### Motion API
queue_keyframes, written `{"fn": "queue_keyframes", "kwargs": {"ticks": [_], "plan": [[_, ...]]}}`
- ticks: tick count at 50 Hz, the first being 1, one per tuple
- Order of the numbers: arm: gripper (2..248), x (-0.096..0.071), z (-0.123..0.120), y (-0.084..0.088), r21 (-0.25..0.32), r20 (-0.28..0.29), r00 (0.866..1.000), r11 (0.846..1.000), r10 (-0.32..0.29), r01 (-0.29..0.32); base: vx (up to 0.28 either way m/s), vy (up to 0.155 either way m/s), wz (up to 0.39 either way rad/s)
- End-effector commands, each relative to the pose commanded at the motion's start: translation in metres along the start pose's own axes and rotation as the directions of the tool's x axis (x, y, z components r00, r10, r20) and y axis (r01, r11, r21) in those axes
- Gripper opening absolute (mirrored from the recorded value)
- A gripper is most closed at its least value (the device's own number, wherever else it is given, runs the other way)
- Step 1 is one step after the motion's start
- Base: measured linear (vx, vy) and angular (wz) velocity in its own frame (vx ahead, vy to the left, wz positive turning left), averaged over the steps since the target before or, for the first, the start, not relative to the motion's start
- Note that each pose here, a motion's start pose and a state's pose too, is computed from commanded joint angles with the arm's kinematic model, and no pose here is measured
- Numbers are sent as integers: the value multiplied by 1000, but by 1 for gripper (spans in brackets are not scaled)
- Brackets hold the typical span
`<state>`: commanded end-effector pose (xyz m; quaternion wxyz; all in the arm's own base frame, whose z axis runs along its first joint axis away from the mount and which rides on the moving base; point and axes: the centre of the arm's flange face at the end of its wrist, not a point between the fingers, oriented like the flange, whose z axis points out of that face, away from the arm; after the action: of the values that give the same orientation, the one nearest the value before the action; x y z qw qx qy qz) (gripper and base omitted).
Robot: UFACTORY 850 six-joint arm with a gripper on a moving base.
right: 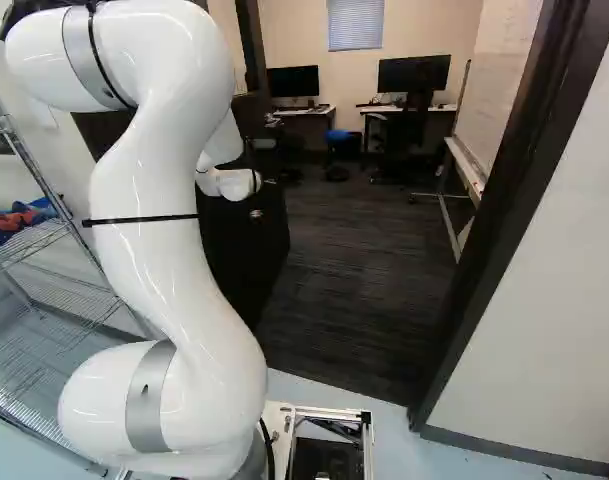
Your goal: Open the door and move inside
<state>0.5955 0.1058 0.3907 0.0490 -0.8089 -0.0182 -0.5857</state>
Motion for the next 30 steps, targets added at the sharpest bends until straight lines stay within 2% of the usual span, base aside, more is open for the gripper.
{"fn": "queue_keyframes", "kwargs": {"ticks": [30], "plan": [[247, -9, -52, 29, 10, 29, 998, 999, -53, 53, 0, 0, 0]]}}
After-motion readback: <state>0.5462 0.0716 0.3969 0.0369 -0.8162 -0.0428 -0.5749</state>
